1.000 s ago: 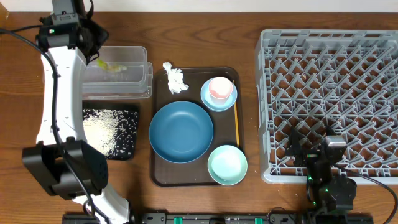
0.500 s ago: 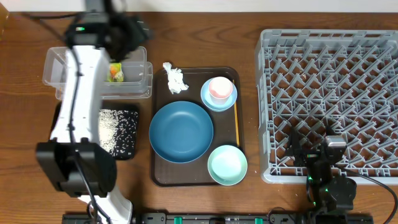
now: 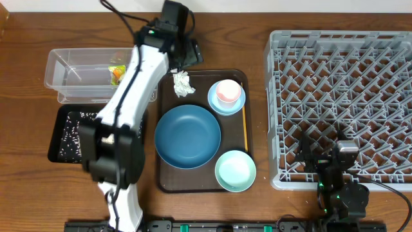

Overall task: Sort waste into correct bins and load items into the dishwasher rack
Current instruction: 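Grasp the white tissue on the brown tray with the left gripper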

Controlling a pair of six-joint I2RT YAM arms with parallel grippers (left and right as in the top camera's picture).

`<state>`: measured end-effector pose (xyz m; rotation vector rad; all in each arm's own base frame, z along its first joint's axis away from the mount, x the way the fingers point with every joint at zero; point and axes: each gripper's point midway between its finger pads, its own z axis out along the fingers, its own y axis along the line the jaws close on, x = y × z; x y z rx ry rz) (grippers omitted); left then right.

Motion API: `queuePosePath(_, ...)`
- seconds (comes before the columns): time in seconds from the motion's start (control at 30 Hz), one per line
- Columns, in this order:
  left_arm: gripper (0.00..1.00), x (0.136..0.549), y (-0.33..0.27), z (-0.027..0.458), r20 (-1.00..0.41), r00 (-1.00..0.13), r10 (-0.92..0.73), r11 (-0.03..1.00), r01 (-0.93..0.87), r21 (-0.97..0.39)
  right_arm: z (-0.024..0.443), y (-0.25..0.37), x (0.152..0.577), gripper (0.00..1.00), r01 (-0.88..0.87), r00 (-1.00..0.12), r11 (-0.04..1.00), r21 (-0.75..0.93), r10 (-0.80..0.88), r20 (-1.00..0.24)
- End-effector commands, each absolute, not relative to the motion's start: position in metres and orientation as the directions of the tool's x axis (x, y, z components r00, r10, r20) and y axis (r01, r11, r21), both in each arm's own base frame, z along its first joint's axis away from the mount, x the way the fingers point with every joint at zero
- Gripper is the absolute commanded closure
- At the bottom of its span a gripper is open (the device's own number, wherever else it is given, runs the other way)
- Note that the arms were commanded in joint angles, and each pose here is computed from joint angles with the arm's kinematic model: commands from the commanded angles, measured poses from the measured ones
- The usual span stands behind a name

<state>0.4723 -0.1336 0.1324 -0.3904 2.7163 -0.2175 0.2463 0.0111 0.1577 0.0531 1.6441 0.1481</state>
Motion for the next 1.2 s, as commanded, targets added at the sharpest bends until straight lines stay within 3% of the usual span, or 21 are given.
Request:
queuePosePath(0.0, 0.15, 0.473, -0.122, 0.106, -0.329, -0.897, -0.294, 0.955, -0.265, -0.131, 0.157, 0.009, 0.246, 0.01, -0.045, -0.080, 0.992, 0.119, 0.115, -0.990)
queuePosePath(0.37, 0.16, 0.452, -0.123, 0.049, -0.183, -0.944, -0.273, 0.962, -0.271, -0.038, 0.157, 0.009, 0.246, 0.01, -0.045, -0.080, 0.992, 0.119, 0.115, -0.990)
queuePosePath(0.53, 0.22, 0.449, -0.135, 0.034, -0.165, -0.955, -0.246, 0.969, -0.246, -0.025, 0.157, 0.009, 0.246, 0.01, -0.045, -0.080, 0.992, 0.119, 0.115, -0.990)
queuePosePath(0.8, 0.22, 0.443, -0.147, 0.019, -0.139, -0.966, -0.218, 0.976, -0.219, -0.009, 0.157, 0.009, 0.246, 0.01, -0.045, -0.080, 0.992, 0.119, 0.115, -0.990)
queuePosePath(0.9, 0.30, 0.443, -0.147, 0.019, -0.138, -0.966, -0.217, 0.976, -0.218, -0.008, 0.157, 0.009, 0.246, 0.01, -0.045, -0.080, 0.992, 0.119, 0.115, -0.990)
queuePosePath(0.93, 0.34, 0.442, -0.147, 0.019, -0.137, -0.966, -0.217, 0.976, -0.218, -0.008, 0.157, 0.009, 0.246, 0.01, -0.045, -0.080, 0.992, 0.119, 0.115, -0.990)
queuePosePath(0.97, 0.44, 0.441, -0.146, 0.019, -0.134, -0.967, -0.217, 0.976, -0.218, -0.006, 0.157, 0.009, 0.246, 0.01, -0.045, -0.080, 0.992, 0.119, 0.115, -0.990)
queuePosePath(1.03, 0.50, 0.440, -0.146, 0.017, -0.128, -0.968, -0.217, 0.976, -0.218, -0.003, 0.157, 0.009, 0.246, 0.01, -0.045, -0.080, 0.992, 0.119, 0.115, -0.990)
queuePosePath(1.17, 0.50, 0.432, -0.143, 0.010, -0.105, -0.970, -0.219, 0.975, -0.222, 0.012, 0.157, 0.009, 0.246, 0.01, -0.045, -0.080, 0.992, 0.119, 0.115, -0.990)
